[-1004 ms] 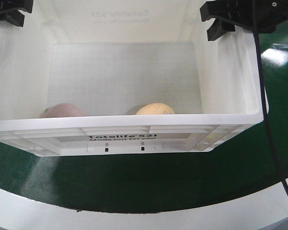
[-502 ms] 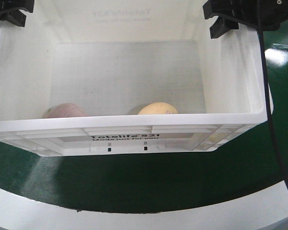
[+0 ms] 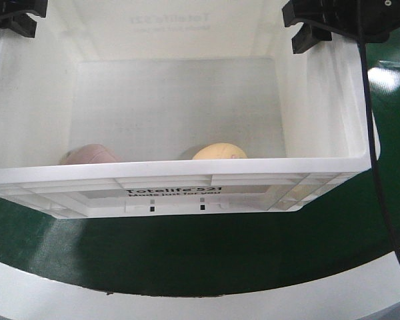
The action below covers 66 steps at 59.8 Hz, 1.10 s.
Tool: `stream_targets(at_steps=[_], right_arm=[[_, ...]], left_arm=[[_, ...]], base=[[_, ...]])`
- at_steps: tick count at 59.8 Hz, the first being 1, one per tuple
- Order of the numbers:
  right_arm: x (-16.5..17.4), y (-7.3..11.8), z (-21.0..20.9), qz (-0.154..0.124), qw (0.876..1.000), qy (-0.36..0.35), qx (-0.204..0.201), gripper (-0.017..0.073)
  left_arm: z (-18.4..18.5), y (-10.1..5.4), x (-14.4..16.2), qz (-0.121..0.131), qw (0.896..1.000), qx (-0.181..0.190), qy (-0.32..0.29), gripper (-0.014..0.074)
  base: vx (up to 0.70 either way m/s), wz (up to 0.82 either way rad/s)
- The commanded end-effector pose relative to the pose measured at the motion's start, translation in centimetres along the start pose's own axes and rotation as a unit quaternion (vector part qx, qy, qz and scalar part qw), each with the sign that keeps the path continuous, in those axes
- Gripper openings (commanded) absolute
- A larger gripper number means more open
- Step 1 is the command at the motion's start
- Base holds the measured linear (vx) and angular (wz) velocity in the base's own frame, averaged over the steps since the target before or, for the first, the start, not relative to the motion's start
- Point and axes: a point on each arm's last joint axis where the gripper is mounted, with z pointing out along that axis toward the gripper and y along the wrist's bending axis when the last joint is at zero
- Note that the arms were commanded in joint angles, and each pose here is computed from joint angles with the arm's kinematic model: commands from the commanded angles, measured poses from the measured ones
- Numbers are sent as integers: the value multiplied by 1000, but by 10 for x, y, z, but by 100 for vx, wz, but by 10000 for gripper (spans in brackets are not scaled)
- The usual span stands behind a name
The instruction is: Place moving items into box and shelve
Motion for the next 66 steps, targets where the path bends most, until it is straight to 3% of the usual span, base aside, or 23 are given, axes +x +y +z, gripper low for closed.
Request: stream_targets(at_steps=[1, 66], right_arm=[[-12, -3, -34, 1, 995, -96, 11, -5], [-12, -3, -34, 1, 995, -96, 11, -5]], left_arm=[[-38, -1, -12, 3, 995, 11, -99, -7], [-38, -1, -12, 3, 995, 11, -99, -7]], base=[[0, 0], [0, 0]])
